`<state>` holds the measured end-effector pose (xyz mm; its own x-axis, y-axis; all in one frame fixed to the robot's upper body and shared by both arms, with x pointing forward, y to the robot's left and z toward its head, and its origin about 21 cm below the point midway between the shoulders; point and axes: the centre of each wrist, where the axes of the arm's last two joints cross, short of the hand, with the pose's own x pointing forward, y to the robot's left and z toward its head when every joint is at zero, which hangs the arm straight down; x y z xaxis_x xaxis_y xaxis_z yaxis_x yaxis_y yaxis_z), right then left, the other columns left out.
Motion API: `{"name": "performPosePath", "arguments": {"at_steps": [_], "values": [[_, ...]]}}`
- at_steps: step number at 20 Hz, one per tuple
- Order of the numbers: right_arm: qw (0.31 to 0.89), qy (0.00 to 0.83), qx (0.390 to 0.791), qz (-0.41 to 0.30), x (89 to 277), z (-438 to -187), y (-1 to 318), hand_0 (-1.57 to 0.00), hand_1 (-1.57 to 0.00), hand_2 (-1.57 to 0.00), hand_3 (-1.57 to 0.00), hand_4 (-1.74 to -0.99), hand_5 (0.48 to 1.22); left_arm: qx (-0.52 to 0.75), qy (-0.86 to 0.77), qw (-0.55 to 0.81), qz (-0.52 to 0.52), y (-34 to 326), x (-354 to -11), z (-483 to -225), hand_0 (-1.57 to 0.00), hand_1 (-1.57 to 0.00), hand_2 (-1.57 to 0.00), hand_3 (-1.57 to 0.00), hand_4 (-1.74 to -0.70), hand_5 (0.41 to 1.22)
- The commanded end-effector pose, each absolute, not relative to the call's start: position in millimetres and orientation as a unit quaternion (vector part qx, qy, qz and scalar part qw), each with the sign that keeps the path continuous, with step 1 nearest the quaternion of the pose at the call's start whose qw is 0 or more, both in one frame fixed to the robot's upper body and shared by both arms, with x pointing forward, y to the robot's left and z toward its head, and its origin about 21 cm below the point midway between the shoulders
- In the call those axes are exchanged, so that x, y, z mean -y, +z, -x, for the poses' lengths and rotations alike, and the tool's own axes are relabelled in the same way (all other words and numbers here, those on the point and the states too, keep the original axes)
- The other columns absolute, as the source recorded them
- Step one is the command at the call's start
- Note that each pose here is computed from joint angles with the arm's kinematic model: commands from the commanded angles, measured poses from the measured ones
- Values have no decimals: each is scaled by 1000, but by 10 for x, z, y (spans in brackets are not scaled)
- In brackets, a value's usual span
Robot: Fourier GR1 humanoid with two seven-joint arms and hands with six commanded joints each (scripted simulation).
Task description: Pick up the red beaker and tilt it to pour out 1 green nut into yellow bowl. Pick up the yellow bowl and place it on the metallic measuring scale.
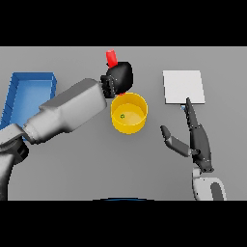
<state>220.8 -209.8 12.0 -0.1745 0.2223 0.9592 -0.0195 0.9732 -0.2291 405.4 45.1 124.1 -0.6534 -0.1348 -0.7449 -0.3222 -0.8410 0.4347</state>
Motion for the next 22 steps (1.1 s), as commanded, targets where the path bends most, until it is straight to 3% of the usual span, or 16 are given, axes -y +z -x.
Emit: {"name": "performPosePath", "arguments": {"at_steps": [1,5,7,13,17,22], "values": [[644,97,756,68,2109,-2192,103,1,1,1,1,-1133,579,-270,864,67,419,1273,-426,-4048,-1571,-1571,-1571,-1569,-1733,1221],[644,95,755,77,2147,-2202,120,1,1,1,1,-1138,572,-253,852,128,441,1549,-227,-4052,-1571,-1571,-1571,-1570,-1732,1221],[642,92,757,72,2119,-2170,99,1,1,1,1,-1138,565,-234,837,145,472,1954,-175,-4154,-1571,-1571,-1571,-1570,-1729,1221],[638,100,761,60,2068,-2254,135,1,1,1,1,-1117,554,-303,770,26,560,2962,-558,-4501,-1571,-1571,-1571,-1571,-1722,1221],[630,110,767,53,2067,-2258,116,1,1,1,1,-1104,576,-410,688,-228,553,3537,-1254,-4685,-1571,-1571,-1571,-1515,-1733,1221],[627,113,769,51,2060,-2317,138,1,1,1,1,-1118,595,-540,520,-490,446,3470,-2436,-4806,-1571,-1571,-1571,-1538,-1738,1221]]}}
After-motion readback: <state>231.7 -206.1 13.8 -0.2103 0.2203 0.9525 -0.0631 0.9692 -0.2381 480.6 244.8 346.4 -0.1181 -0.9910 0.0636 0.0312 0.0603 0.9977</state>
